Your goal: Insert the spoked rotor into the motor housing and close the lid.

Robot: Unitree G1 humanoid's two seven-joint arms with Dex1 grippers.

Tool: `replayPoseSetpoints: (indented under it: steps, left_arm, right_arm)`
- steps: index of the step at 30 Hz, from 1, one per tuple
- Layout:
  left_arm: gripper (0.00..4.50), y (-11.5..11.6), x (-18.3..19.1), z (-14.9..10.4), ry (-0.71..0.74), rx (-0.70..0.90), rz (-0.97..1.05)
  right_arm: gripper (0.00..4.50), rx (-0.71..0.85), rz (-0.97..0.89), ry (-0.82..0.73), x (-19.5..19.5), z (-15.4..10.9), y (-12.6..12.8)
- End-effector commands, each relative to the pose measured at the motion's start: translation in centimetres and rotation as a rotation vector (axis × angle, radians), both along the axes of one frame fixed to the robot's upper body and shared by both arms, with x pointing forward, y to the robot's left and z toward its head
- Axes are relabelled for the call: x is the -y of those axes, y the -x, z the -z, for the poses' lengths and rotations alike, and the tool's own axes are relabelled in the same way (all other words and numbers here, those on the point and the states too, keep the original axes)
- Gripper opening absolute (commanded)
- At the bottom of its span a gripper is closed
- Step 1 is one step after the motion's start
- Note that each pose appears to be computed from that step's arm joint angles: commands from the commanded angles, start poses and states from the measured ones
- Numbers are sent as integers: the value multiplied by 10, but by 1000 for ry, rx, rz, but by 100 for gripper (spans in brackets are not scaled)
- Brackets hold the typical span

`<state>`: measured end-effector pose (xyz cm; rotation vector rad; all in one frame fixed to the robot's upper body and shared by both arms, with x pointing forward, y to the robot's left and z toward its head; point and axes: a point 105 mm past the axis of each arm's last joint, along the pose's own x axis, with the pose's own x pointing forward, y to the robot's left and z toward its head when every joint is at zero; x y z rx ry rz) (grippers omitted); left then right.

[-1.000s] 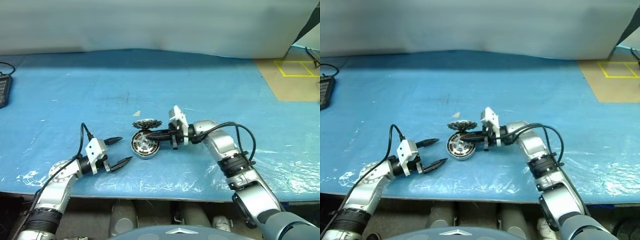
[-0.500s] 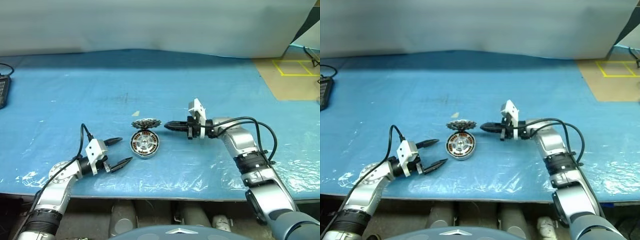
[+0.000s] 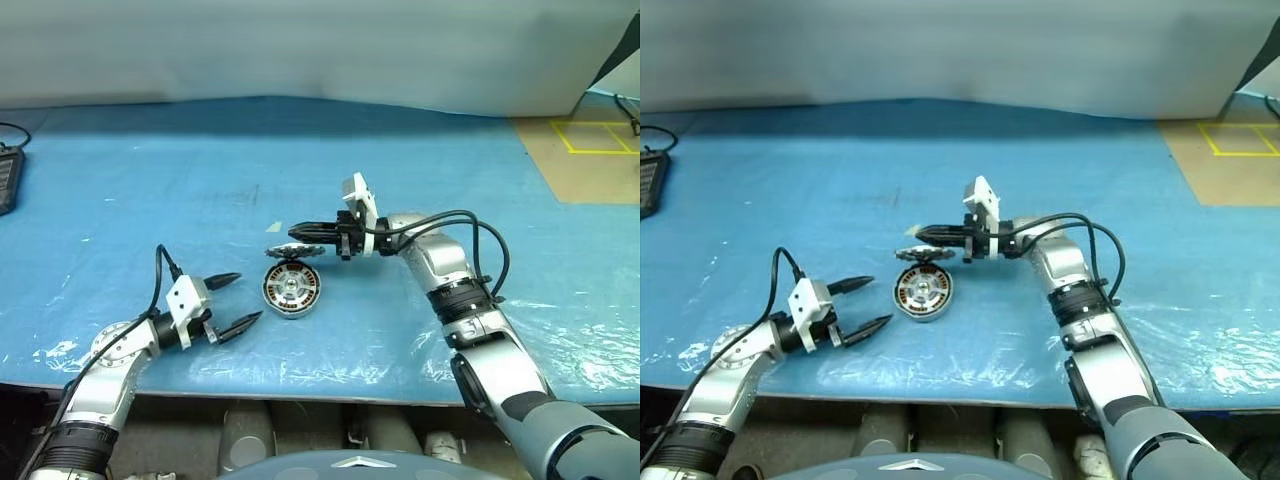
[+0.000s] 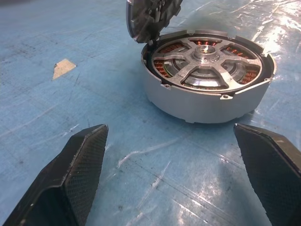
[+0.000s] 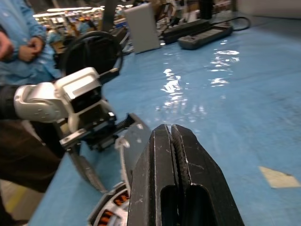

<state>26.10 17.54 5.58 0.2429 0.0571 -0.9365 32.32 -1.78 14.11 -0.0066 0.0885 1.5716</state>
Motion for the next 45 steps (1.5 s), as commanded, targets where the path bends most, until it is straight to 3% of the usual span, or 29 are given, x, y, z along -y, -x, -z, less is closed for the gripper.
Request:
replayPoseSetpoints:
  steps: [1,7,10,13,19,25,29,39,45]
  left_arm:
    - [450,-1,-3,-13,3,43,-10]
    - [450,-1,-2,-13,3,37,-6]
    - [450,0,-2,-13,2,35,-4]
    - [450,0,-2,-13,0,33,-3]
    - [450,0,-2,-13,0,31,-3]
    - [450,-1,-1,-11,2,29,1]
    - [450,-2,0,-11,4,30,4]
    - [450,-2,1,-11,8,30,4]
    - [450,0,0,-10,8,30,-2]
  right_arm:
    - [5,-31,-86,17,-3,8,19]
    - [5,-133,-104,80,-7,41,34]
    - [5,-134,-83,174,-4,67,35]
    - [5,-124,-85,212,-2,77,36]
    - [5,-73,-57,222,0,82,30]
    - [5,-28,-44,75,-3,48,23]
    - [95,75,-49,106,-1,42,22]
    - [444,178,1,115,-8,40,12]
    - [448,198,-2,152,-11,49,12]
